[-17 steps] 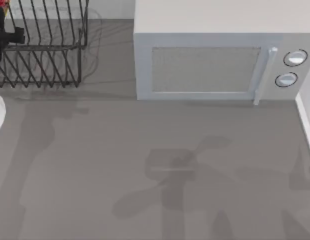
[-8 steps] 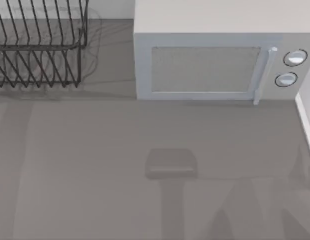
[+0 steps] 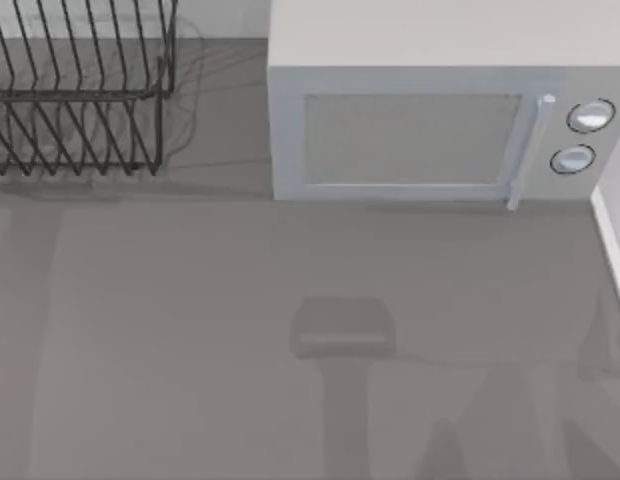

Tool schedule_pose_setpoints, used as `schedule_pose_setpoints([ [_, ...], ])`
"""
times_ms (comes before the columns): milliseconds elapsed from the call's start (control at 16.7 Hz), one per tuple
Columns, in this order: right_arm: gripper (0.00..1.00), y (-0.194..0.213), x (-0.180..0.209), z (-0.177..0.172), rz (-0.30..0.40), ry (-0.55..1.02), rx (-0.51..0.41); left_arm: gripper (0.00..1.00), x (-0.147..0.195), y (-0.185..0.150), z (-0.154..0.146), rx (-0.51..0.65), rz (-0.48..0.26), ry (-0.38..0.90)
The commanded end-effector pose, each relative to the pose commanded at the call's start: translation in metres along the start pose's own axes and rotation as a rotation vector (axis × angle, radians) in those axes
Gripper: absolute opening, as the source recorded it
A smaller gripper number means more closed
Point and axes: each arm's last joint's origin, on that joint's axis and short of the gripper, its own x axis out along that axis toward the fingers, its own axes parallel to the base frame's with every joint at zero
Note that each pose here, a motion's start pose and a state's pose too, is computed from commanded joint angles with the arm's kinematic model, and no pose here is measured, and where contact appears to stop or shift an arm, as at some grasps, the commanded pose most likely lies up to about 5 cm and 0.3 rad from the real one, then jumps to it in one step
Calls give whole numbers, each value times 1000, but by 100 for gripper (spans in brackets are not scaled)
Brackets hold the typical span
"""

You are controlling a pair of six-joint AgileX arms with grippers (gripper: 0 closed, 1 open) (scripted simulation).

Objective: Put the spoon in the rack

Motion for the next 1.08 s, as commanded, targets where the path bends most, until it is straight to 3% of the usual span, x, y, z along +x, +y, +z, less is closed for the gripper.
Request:
schedule_pose_setpoints([
  [300, 100, 0, 0, 0, 0, 0, 0, 0, 63, 7, -24, -3, -10, 4],
  [660, 100, 0, 0, 0, 0, 0, 0, 0, 160, 11, -110, 0, -3, -11],
  [900, 100, 0, 0, 0, 0, 0, 0, 0, 189, 5, -171, 0, 3, -14],
  [1080, 100, 0, 0, 0, 0, 0, 0, 0, 195, 1, -197, -2, 5, -1],
])
